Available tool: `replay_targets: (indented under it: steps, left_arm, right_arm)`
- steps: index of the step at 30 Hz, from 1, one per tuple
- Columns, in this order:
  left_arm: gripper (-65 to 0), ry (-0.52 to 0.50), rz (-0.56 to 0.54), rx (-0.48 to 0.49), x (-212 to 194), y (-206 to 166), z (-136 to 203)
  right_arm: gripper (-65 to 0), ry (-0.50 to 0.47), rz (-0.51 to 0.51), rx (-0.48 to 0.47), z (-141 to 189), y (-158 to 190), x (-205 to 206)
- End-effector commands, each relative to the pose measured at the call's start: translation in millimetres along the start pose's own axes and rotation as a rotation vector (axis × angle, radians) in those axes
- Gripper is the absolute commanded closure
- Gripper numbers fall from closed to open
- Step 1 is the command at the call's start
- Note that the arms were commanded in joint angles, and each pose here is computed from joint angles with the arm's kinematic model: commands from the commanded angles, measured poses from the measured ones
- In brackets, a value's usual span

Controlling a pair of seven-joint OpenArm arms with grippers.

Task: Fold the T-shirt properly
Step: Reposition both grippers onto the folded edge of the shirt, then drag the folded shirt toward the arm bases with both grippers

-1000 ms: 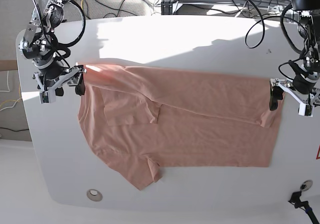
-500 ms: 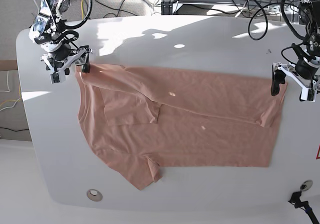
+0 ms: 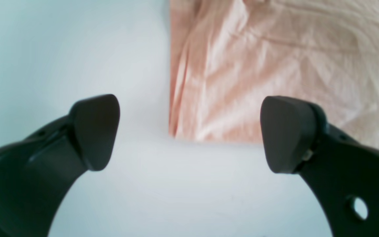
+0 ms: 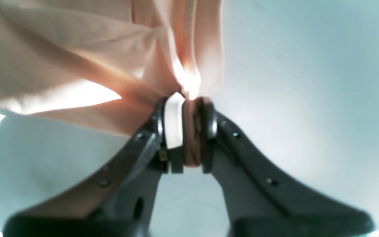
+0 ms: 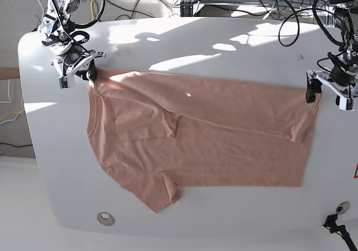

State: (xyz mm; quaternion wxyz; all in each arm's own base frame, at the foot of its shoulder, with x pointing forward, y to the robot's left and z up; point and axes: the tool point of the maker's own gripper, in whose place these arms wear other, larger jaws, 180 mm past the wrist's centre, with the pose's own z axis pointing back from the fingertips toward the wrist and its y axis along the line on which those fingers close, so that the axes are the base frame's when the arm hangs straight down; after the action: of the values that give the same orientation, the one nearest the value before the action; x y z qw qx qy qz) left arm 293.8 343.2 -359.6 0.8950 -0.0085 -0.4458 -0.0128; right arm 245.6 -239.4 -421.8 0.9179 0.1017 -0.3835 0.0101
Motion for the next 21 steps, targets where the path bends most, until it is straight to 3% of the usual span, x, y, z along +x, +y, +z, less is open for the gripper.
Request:
replay_targets:
  steps: [1, 7, 21]
  left_arm:
    - [-65.0, -0.041, -0.011, 0.013, 16, 9, 2]
    - [-65.0, 0.048, 0.023, -0.027, -12, -1, -23]
    - [-65.0, 0.101, 0.057, -0.044, -51, -13, -38]
  right_arm:
    - [0.0, 0.007, 0.017, -0.008, 2, -3, 2]
    - [-0.9, 0.005, 0.003, -0.002, 0, 1, 0]
    - [-0.8, 0.024, -0.007, 0.004, 1, 5, -11]
